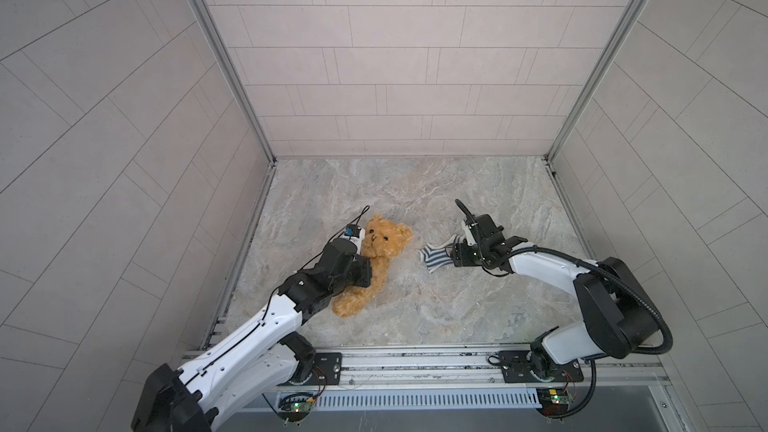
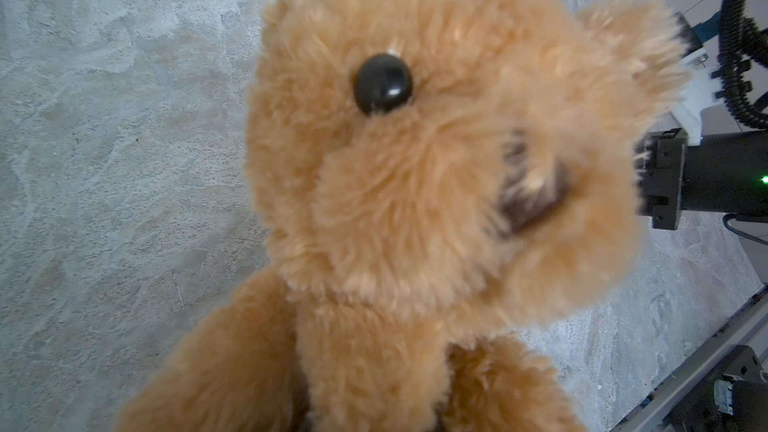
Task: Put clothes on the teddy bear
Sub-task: 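Grasp the striped sweater with the right gripper and drag it toward the bear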
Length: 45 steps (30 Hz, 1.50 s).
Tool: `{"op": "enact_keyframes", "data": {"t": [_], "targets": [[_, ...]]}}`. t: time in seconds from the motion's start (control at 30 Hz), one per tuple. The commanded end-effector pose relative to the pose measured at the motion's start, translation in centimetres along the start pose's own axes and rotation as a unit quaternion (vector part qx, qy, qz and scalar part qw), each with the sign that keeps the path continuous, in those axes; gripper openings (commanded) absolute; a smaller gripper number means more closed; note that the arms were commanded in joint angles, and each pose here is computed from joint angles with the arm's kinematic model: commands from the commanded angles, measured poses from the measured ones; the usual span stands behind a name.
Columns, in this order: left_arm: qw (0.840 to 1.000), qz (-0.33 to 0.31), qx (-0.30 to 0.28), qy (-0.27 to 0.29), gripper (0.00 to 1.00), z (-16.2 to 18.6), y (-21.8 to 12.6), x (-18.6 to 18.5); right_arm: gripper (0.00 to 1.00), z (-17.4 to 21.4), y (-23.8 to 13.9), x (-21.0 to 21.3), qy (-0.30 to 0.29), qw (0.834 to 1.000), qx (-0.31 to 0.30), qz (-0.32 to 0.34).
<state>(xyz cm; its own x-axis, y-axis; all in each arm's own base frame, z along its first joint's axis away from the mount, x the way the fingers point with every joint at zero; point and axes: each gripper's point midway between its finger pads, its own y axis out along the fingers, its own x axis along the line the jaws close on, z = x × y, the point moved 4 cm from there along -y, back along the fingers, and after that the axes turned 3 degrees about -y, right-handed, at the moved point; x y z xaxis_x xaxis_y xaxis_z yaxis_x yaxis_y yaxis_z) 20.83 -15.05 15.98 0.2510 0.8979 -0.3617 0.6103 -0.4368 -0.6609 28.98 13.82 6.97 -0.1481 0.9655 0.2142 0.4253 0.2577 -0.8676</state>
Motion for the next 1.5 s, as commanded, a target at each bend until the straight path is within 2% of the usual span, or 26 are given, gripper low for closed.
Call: {"op": "enact_keyframes", "data": {"t": [0.0,0.3,0.57,0.77,0.83,1.07,1.27,1.4,1.47], "targets": [[1.000,0.012,-0.029,0.001,0.00,-1.7,-0.6,-0.7,0.73,0.3,0.5,-0.1,-0.011,1.000,0.018,0.002],[1.000,0.013,-0.029,0.001,0.00,-1.3,-0.5,-0.6,0.73,1.5,0.3,0.6,0.016,1.000,0.006,-0.026],[0.999,0.013,-0.030,0.007,0.00,-1.0,-0.4,-0.4,0.73,3.6,-1.3,4.9,0.024,0.997,-0.022,-0.064],[0.999,0.010,-0.031,0.016,0.00,-0.7,-0.5,-0.1,0.73,2.5,-3.8,4.7,-0.009,0.997,-0.062,-0.038],[0.999,0.011,-0.030,0.016,0.00,-0.6,-0.5,-0.1,0.73,0.9,-4.9,4.8,-0.025,0.995,-0.094,-0.029],[0.999,0.021,-0.029,0.017,0.00,-0.4,-0.8,-0.3,0.73,-1.3,-4.9,2.3,-0.024,0.995,-0.092,0.004],[0.999,0.026,-0.028,0.015,0.00,-0.5,-0.9,-0.5,0.67,-2.2,-3.2,1.8,-0.020,0.997,-0.067,0.016],[0.999,0.030,-0.027,0.015,0.00,-0.6,-0.9,-0.7,0.59,-2.1,-1.5,1.3,-0.013,0.999,-0.038,0.018],[0.999,0.031,-0.026,0.016,0.00,-0.7,-0.9,-0.8,0.51,-1.9,-0.8,0.9,-0.007,1.000,-0.019,0.022]]}}
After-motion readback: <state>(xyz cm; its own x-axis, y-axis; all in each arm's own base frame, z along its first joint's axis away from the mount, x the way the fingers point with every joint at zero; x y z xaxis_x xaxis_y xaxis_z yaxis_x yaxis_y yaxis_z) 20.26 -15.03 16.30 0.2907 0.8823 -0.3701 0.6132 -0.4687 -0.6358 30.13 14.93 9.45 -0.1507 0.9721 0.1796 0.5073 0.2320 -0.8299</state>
